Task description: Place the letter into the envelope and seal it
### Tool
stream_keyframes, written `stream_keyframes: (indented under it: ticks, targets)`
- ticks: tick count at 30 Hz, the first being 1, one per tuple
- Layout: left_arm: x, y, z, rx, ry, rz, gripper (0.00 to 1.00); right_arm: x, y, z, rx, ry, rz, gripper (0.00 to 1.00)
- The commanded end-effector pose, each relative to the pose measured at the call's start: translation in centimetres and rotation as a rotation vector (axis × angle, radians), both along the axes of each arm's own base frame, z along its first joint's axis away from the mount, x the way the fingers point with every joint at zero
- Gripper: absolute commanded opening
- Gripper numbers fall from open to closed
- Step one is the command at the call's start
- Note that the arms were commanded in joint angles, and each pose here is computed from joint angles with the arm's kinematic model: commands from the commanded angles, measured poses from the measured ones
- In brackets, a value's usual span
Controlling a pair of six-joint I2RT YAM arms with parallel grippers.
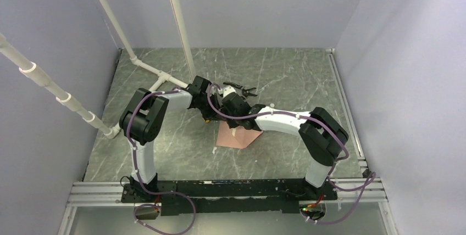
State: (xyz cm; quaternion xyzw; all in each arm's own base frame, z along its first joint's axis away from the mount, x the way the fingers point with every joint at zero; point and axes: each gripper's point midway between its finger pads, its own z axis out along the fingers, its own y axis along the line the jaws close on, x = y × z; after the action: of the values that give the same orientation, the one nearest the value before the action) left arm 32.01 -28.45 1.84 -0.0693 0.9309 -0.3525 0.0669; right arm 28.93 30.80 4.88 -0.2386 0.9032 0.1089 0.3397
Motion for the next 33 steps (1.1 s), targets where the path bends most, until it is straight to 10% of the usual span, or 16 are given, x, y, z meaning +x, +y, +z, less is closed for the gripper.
stream_keyframes:
  ticks: [1,16,33]
  targets:
    - [-0.4,2.6,-3.6,0.137,0.02,0.041,0.03,-2.0,-0.7,-1.5,-0.048,0.071,0.075,0.0]
    - [-0.3,3.1,-4.2,0.141,0.026,0.057,0.02,-5.7,-0.5,-1.4,-0.023,0.173,0.176,0.0]
    - [0.2,2.8,-3.5,0.136,-0.001,0.028,0.03,0.2,-2.3,-1.6,-0.1,0.037,-0.017,0.0]
